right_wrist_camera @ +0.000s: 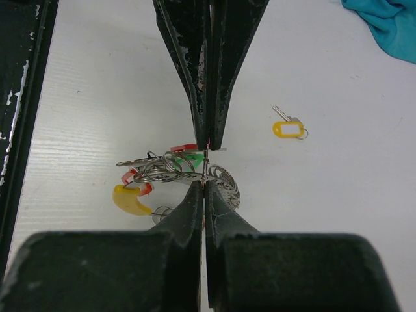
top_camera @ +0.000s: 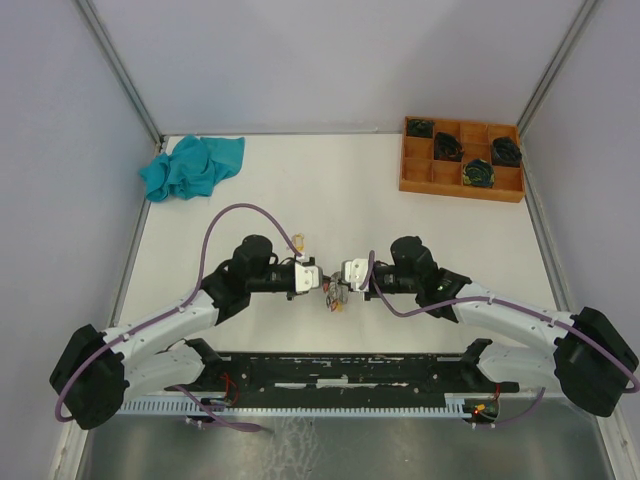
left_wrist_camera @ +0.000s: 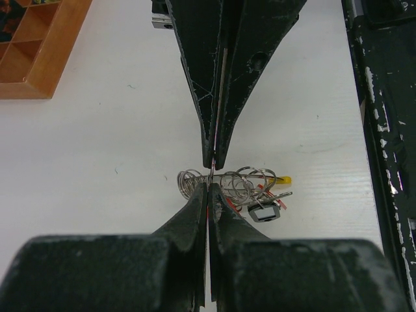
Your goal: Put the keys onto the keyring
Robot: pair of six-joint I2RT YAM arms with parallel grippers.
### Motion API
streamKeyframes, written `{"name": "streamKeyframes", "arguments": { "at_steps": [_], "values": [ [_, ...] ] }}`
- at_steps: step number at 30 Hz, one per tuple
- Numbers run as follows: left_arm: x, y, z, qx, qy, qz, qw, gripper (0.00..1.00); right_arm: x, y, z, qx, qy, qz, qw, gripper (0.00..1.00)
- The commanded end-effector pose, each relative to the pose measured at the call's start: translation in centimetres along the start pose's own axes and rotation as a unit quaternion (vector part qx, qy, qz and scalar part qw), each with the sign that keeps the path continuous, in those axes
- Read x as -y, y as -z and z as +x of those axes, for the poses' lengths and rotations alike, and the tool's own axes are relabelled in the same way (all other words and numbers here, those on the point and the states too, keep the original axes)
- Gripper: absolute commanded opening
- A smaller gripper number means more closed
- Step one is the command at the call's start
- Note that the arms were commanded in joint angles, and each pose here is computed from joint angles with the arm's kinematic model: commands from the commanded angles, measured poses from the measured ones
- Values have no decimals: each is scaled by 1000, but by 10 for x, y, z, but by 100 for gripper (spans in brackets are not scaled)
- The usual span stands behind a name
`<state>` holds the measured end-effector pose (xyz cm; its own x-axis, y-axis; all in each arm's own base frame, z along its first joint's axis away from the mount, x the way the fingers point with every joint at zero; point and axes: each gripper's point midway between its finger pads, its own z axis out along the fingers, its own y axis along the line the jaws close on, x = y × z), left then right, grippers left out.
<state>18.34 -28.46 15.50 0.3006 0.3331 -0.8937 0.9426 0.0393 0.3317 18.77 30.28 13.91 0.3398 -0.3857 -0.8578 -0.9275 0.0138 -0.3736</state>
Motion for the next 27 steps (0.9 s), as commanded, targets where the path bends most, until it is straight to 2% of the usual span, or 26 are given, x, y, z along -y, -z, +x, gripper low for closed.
{"name": "streamKeyframes", "arguments": {
  "at_steps": [1,15,27],
  "values": [
    [-14,-3,-34,53,-7,-8,999,3,9,-3,-23,33,27,11,999,1],
    [-15,-6,-35,54,10,-8,998,3,7,-6,-30,43,29,5,999,1],
    [-25,-2,-34,54,68,-2,996,3,6,0,-33,49,47,15,998,1]
  ]
}}
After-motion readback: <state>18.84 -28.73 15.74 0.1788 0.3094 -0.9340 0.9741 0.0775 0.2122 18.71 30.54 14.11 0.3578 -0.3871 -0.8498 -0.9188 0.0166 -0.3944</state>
